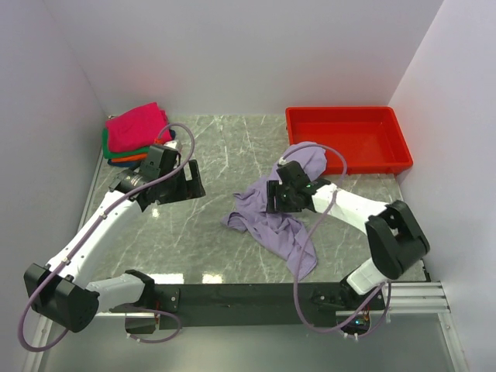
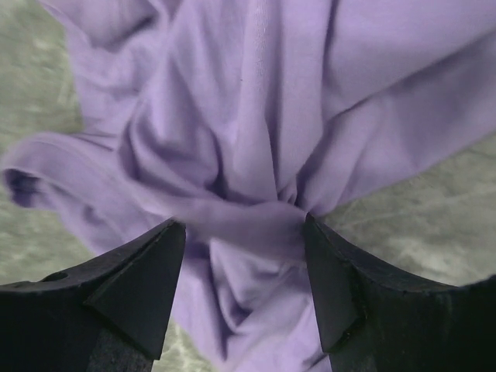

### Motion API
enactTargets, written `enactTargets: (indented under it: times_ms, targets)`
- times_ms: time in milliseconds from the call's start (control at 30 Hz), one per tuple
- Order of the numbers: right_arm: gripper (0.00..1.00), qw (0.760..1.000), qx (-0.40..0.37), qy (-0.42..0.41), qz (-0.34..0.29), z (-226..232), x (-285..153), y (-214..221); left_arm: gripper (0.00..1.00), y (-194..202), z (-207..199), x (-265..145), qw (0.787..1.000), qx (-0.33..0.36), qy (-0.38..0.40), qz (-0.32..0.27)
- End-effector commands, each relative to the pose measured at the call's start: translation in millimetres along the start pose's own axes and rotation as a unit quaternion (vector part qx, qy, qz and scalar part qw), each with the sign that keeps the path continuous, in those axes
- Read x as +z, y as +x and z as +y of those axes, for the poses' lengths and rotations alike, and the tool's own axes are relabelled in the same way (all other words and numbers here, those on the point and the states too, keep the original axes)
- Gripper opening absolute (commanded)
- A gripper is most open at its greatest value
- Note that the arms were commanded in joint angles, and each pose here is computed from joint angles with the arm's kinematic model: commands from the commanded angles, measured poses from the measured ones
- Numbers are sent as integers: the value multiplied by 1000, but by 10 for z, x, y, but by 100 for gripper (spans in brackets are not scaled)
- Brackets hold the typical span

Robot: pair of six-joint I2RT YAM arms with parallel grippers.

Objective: Fold and stack the t-shirts
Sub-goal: Flatten the tshirt out

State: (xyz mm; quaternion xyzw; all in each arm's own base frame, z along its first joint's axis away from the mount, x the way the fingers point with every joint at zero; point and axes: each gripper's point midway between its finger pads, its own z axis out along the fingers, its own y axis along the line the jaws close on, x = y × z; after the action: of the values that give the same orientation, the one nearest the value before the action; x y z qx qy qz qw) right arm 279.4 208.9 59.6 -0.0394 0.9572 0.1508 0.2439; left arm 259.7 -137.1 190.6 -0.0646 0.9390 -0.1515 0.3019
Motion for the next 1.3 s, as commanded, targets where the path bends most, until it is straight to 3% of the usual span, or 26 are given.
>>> enactTargets:
  times_ms: [0,467,567,633,767,1000,1267]
  targets:
    - [69,999,-41,-31,-15,172,68,-135,95,-87,-135,-133,999,-12,31,-15]
    - [63,993,-108,-39,36,429,438,7,99,-67,-113,-181,999,-5,31,-12]
    - [43,993,-103,-38,41,502,468,18,99,-80,-101,-216,999,-3,30,-17]
    - [2,992,-98,-57,45,615,431,-28,99,-97,-90,-250,999,-3,29,-23]
    - [0,992,-100,-75,15,901,55,-300,99,-139,-41,-325,999,-7,23,-33]
    - [0,983,-61,-117,-125,1468,-1147,-1339,99,-223,31,-426,998,-16,23,-55]
    - [0,977,-28,-163,-135,1949,-1782,-1396,99,-115,114,-424,998,-23,21,-49]
